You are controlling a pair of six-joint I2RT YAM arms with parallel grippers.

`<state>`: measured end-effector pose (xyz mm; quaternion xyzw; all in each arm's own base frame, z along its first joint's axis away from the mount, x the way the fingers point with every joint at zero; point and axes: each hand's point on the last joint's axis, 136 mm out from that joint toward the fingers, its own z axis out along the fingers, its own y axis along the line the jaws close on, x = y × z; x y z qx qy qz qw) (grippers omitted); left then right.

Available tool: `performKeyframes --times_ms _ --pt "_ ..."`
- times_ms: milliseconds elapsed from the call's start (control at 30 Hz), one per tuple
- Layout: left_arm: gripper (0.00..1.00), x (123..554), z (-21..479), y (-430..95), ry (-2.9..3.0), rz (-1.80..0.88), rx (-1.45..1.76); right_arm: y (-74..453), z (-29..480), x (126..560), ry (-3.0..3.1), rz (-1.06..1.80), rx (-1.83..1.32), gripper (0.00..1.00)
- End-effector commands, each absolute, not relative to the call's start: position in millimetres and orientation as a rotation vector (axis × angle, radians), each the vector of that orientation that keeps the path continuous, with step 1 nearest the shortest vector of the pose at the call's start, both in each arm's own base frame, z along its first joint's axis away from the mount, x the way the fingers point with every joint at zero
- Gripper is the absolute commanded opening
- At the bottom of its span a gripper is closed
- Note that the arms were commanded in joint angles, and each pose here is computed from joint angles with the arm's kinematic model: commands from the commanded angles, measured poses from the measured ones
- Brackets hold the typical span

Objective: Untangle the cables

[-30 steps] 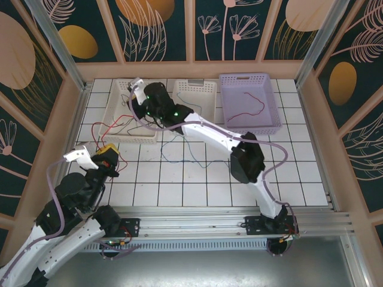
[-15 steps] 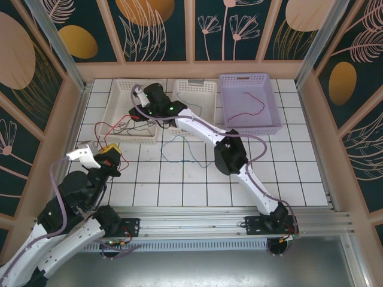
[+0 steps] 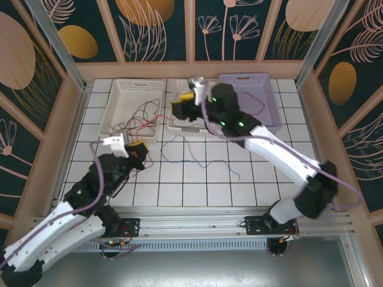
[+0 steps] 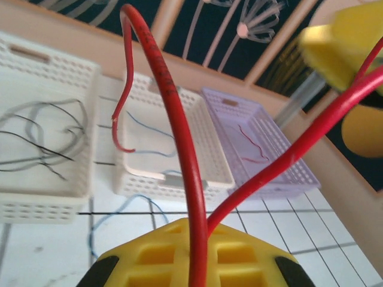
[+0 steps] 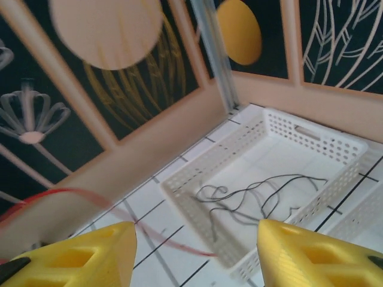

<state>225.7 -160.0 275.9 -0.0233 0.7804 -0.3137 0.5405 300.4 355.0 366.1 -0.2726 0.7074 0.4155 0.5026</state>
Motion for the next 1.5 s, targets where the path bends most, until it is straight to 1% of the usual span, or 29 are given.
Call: performKeyframes --times_ms 0,200,267,367,467,633,900,1100,1200,1333,1467 --pt "0.00 233.1 294.8 -205.2 1.789 -1.000 -0.025 338.1 344.2 260.2 1.701 1.109 -0.687 0.56" --pt "0.00 248.5 299.4 -247.1 1.767 -1.178 -0.026 282.4 309.2 198.6 1.683 1.167 -0.652 0.58" --pt "0.00 252.1 303.1 -257.1 1.756 -1.237 -0.036 270.9 291.1 186.4 1.686 1.190 -0.628 0.61" --pt "0.00 252.9 308.4 -272.0 1.742 -1.324 -0.035 266.1 262.5 176.5 1.723 1.226 -0.619 0.61" --pt "0.00 249.5 306.5 -288.3 1.755 -1.363 -0.017 267.3 253.1 170.5 1.701 1.291 -0.608 0.61" --pt "0.00 238.8 301.7 -306.3 1.774 -1.396 0.008 270.8 238.3 173.7 1.702 1.318 -0.584 0.62" --pt "0.00 234.2 303.2 -304.9 1.762 -1.407 -0.006 281.9 231.6 172.5 1.703 1.396 -0.596 0.62" --pt "0.00 234.2 300.1 -306.5 1.767 -1.406 -0.005 286.3 232.2 172.1 1.690 1.430 -0.596 0.60" --pt "0.00 234.5 301.1 -307.9 1.763 -1.409 -0.001 288.2 230.2 173.8 1.700 1.431 -0.595 0.55" --pt "0.00 235.3 302.3 -308.2 1.757 -1.407 0.002 289.2 225.9 175.2 1.717 1.427 -0.593 0.34" --pt "0.00 235.6 303.2 -309.4 1.755 -1.405 0.009 290.0 226.0 174.5 1.715 1.434 -0.597 0.20"
